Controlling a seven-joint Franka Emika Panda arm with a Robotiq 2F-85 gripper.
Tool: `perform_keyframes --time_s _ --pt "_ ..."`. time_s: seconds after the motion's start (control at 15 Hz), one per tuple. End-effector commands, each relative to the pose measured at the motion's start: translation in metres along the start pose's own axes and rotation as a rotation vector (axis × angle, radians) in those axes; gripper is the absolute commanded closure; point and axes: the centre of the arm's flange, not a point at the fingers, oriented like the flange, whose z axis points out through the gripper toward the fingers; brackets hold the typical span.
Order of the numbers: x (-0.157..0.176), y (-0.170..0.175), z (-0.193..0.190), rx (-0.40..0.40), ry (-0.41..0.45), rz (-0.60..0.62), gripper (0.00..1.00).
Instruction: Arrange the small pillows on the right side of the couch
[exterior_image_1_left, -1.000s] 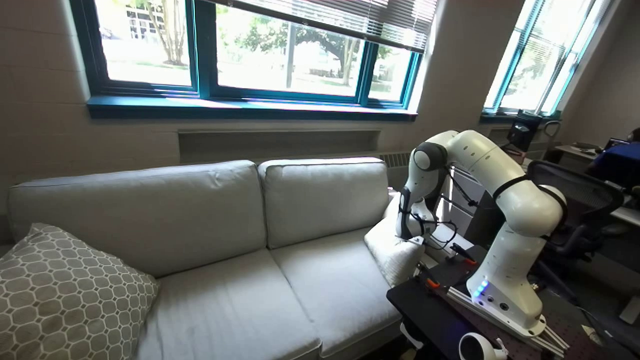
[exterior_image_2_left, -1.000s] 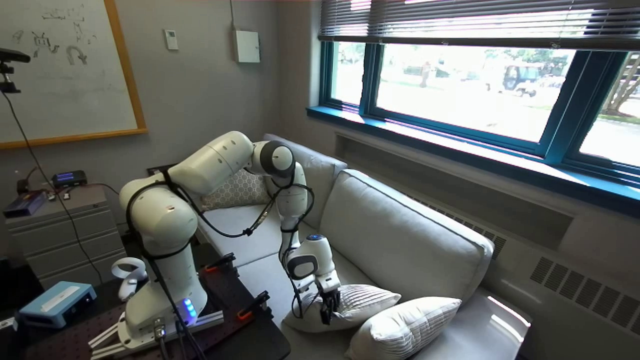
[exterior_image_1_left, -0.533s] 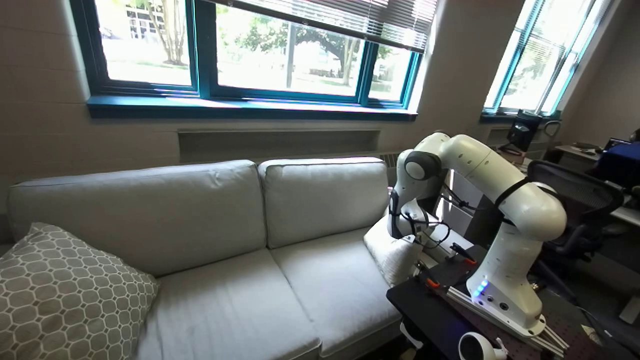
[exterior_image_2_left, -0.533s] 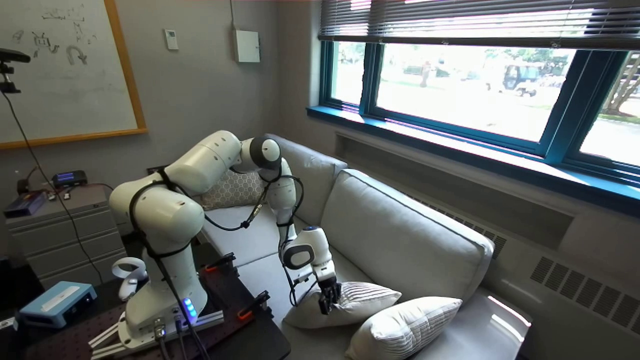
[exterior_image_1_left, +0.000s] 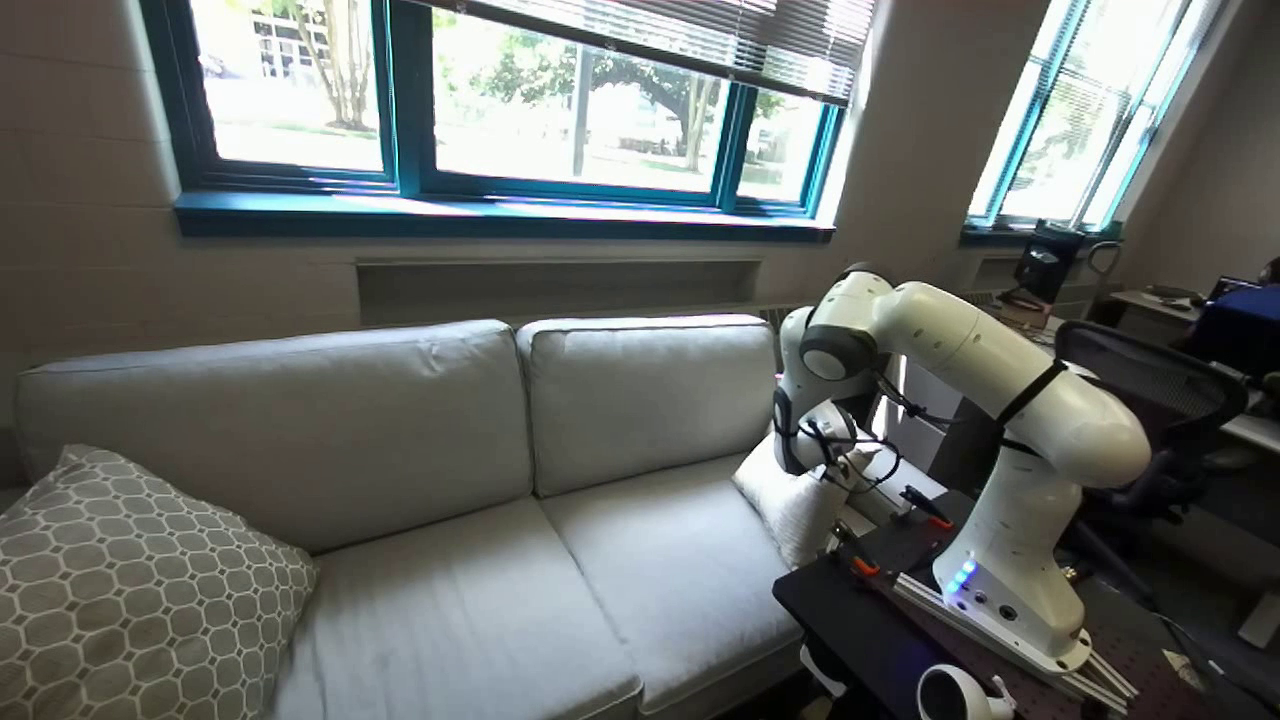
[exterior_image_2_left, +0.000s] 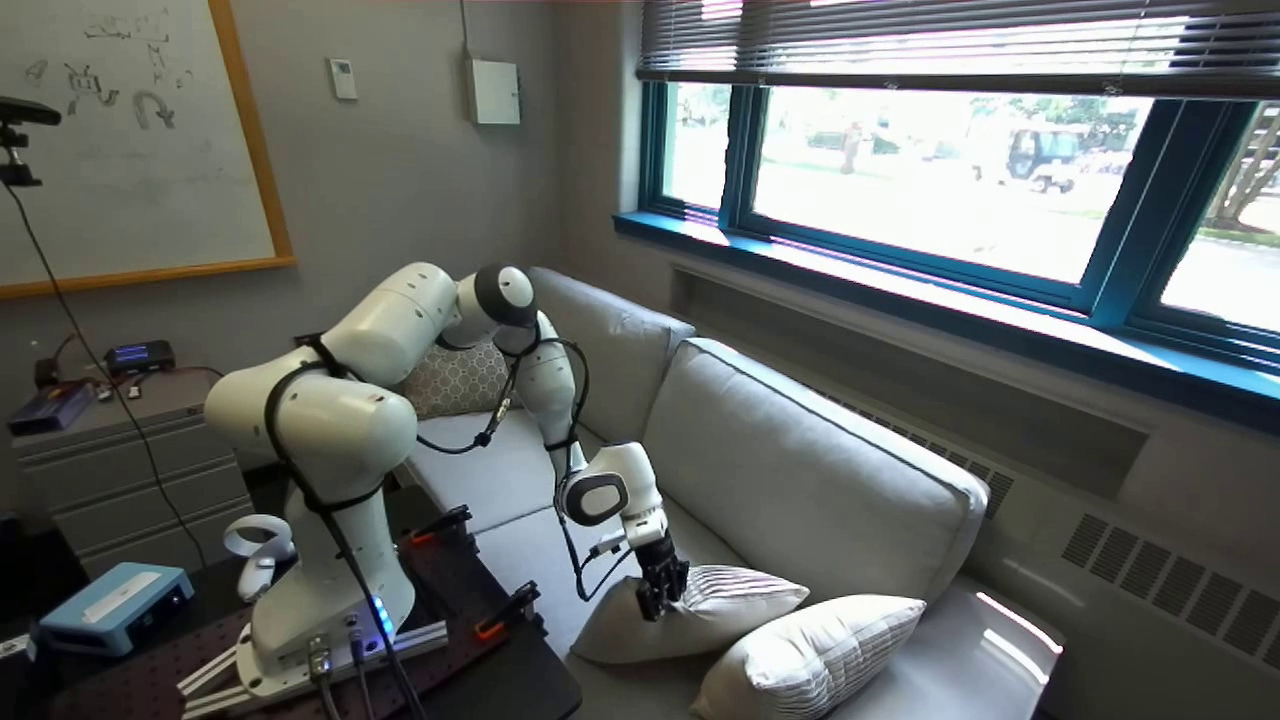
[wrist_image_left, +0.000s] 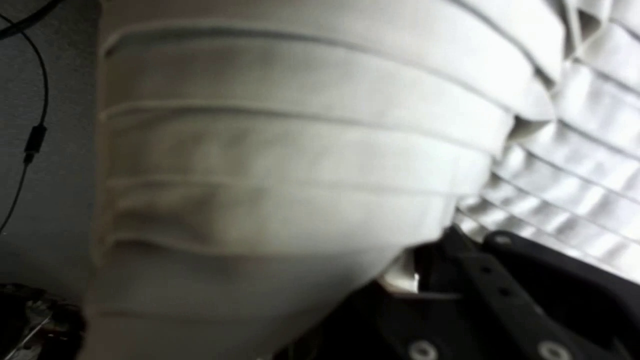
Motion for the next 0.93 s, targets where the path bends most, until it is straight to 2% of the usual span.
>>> perform_keyframes --time_s 0.0,0.47,0.87 --pt "0.017 -0.004 0.02 -0.097 0.056 0.079 0.96" --pt "0.026 -0.007 0.037 -0.204 0.119 0.204 0.96" --pt "0.044 0.0 0.033 -0.295 0.202 0.439 0.96"
